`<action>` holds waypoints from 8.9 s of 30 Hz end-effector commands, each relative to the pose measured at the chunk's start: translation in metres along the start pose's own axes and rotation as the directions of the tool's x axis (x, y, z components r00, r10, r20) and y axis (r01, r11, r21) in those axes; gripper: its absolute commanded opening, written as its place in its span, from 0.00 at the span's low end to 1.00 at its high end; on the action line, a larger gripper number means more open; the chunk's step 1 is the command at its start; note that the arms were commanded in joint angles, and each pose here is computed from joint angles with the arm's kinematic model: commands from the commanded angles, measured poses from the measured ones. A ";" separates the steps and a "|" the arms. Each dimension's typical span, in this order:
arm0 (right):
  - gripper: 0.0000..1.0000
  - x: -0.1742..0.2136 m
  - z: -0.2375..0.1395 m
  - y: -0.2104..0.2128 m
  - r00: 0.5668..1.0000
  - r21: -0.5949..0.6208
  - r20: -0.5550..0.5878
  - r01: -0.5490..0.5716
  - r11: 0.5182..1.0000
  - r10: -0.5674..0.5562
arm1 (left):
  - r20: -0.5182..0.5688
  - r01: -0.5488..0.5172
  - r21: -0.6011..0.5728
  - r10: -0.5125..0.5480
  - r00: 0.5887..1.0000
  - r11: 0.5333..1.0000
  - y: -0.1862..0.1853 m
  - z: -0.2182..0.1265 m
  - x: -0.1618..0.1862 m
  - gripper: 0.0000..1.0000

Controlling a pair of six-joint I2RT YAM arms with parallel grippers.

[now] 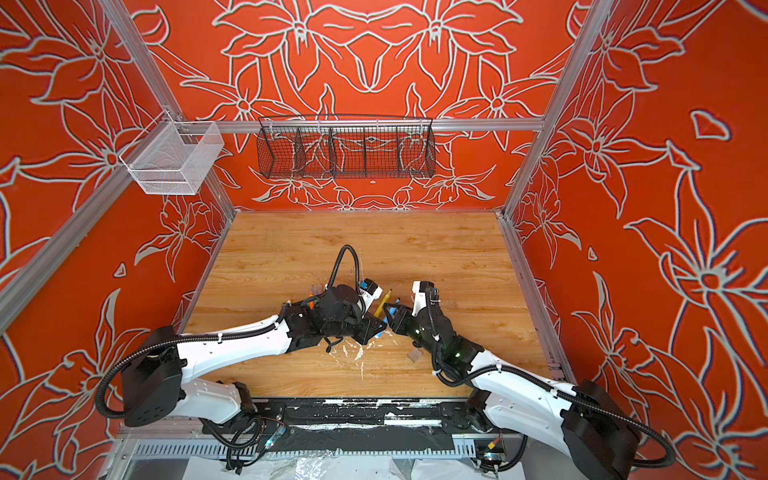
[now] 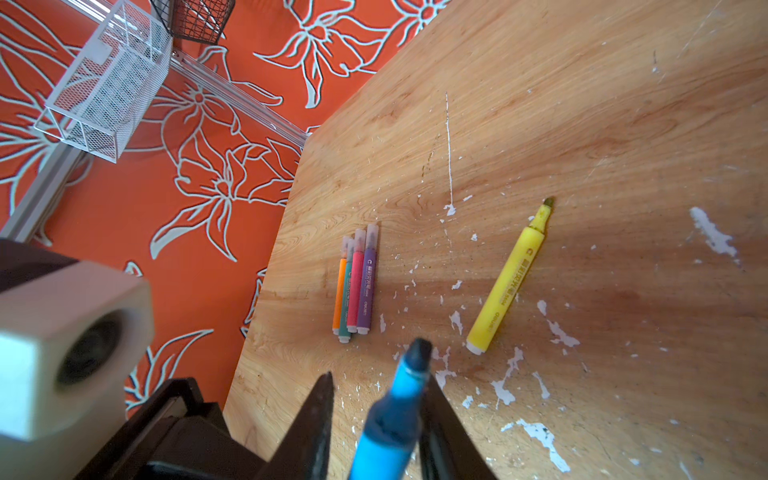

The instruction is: Insert the pens into the pen caps

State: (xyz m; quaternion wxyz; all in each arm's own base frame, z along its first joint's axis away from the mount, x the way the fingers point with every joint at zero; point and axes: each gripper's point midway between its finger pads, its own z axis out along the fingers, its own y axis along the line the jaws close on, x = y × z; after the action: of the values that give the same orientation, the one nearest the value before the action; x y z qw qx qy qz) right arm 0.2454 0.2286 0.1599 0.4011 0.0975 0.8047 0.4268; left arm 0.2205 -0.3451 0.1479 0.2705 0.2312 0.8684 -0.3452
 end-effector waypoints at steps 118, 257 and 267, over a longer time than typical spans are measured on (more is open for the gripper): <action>0.25 0.101 -0.077 -0.155 0.848 0.621 -0.509 0.482 0.618 -0.150 | 0.194 0.124 -0.096 -0.104 0.975 0.988 0.055 -0.070 0.027 0.00; 0.42 -0.004 -0.036 0.137 0.961 -0.172 0.138 0.262 0.949 -0.240 | 0.228 -0.092 0.255 0.032 0.973 0.963 -0.019 -0.078 0.030 0.00; 0.39 -0.002 -0.022 0.147 0.963 -0.165 0.124 0.256 0.952 -0.238 | 0.224 -0.092 0.265 0.031 0.974 0.960 -0.020 -0.078 0.031 0.00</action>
State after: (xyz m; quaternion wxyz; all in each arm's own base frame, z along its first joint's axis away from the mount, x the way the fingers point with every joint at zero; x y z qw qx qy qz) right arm 0.1993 0.3023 0.2644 0.4921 -0.0289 0.7562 0.4302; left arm 0.1661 -0.2936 0.1821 0.3366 0.2418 0.7802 -0.4685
